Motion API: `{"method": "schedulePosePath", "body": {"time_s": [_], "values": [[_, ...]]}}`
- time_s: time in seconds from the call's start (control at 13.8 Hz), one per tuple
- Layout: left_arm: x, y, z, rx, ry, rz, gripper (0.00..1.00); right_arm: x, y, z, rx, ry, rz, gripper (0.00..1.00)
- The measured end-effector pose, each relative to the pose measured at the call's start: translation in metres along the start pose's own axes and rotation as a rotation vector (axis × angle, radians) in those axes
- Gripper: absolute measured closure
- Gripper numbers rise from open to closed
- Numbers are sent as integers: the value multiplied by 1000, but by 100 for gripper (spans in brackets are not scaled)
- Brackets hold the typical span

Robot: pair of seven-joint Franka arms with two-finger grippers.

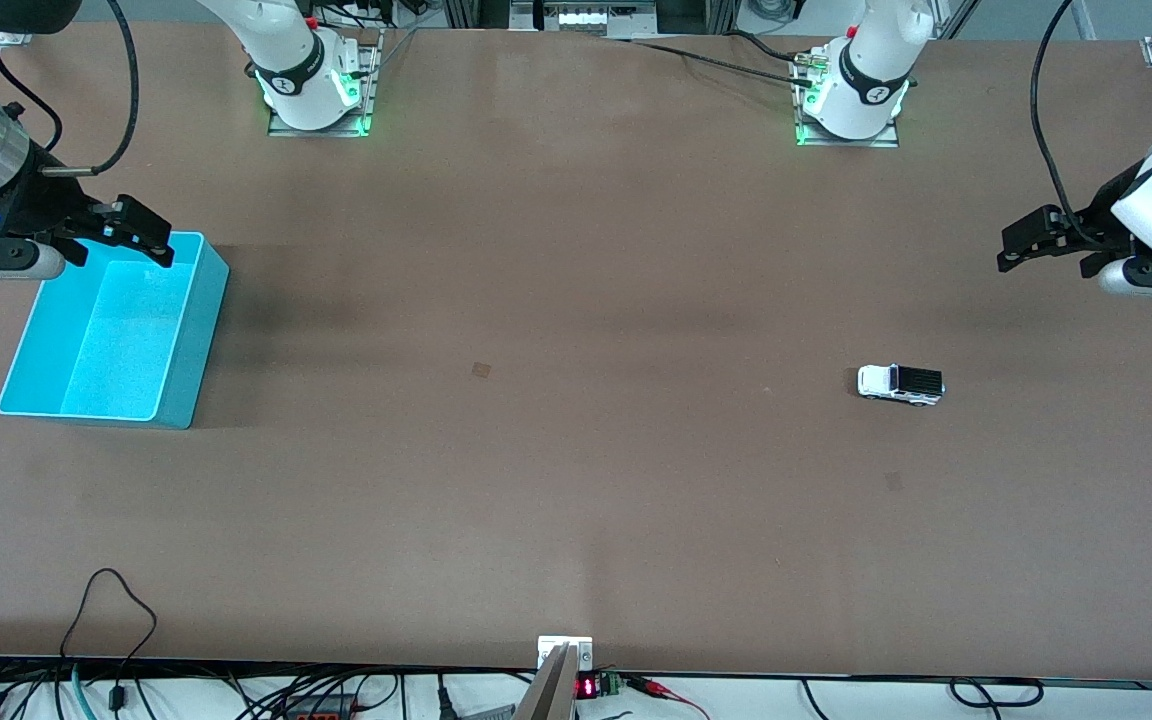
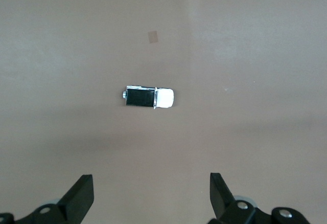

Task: Wind and store white jeep toy
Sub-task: 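Reach the left gripper down toward the white toy jeep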

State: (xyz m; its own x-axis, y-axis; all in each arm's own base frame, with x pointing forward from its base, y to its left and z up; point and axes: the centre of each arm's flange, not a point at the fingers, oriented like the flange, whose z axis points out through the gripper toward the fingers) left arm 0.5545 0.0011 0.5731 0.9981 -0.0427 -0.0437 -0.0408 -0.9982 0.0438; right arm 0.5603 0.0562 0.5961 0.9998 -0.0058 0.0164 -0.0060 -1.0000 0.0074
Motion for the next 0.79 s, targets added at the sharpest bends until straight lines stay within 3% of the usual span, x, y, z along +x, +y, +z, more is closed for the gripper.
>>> {"method": "schedulePosePath", "body": {"time_s": [0.51, 0.79], "values": [[-4, -1, 3, -2, -37, 2, 0, 0, 0, 0, 0, 0, 0, 0], [-15, 0, 13, -8, -145, 1, 0, 0, 0, 0, 0, -1, 0, 0]]}}
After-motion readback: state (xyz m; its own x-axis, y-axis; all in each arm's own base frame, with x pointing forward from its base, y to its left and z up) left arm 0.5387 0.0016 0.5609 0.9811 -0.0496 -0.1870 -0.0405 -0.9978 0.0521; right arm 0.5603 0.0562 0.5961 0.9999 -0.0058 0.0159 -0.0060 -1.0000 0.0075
